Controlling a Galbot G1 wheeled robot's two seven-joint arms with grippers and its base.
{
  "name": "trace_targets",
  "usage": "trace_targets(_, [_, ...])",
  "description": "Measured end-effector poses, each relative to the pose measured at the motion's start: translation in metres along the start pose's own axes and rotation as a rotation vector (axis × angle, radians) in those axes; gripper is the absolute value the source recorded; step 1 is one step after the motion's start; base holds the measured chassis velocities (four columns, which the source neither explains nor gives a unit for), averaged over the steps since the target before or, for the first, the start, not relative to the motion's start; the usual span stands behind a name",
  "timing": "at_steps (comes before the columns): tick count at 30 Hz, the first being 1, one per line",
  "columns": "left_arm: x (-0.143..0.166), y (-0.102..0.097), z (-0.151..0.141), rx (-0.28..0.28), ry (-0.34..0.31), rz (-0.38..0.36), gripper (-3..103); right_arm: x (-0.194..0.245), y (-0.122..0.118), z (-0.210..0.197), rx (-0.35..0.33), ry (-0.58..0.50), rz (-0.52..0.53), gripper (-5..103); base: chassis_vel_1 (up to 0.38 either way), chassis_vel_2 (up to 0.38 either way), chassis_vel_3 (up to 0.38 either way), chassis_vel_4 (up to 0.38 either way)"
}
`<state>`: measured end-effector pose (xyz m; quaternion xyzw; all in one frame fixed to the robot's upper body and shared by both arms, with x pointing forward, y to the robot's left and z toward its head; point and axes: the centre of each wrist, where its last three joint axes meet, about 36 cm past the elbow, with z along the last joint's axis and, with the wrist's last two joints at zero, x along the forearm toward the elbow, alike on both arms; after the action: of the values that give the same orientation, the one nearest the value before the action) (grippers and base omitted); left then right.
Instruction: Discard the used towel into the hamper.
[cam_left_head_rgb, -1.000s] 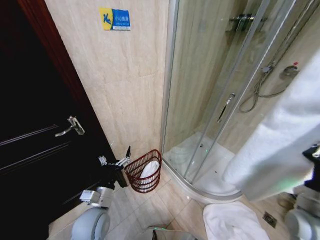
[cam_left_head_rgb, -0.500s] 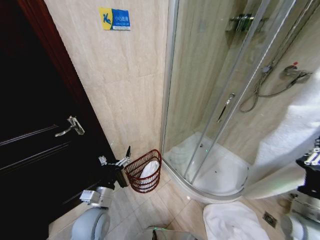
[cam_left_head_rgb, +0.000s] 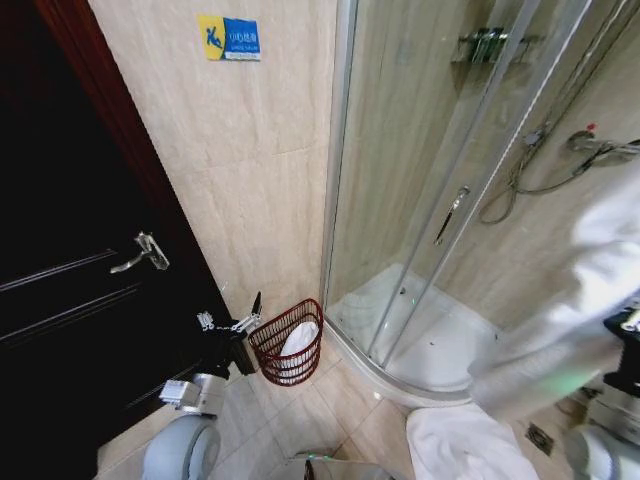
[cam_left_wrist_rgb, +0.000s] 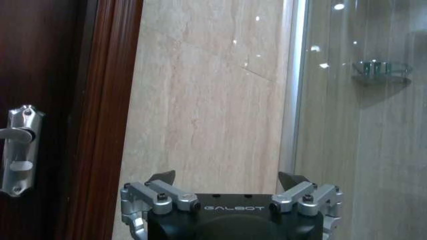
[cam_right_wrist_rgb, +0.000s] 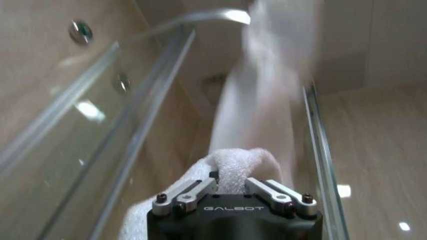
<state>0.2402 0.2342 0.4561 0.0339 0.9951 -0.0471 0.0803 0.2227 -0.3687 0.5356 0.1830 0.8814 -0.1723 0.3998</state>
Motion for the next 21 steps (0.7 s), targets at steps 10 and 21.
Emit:
trace_targets(10, [0.0, 0.0, 0.0, 0.0, 0.0, 0.0, 100, -0.031, -0.014, -0.037, -0.012, -0.018, 0.104, 4, 0.0, 0.0, 0.0, 0.0])
trace_targets(21, [0.0, 0.0, 0.0, 0.0, 0.0, 0.0, 100, -0.041, -0.023, -0.041, 0.0, -0.052, 0.093, 4, 0.0, 0.0, 0.0, 0.0])
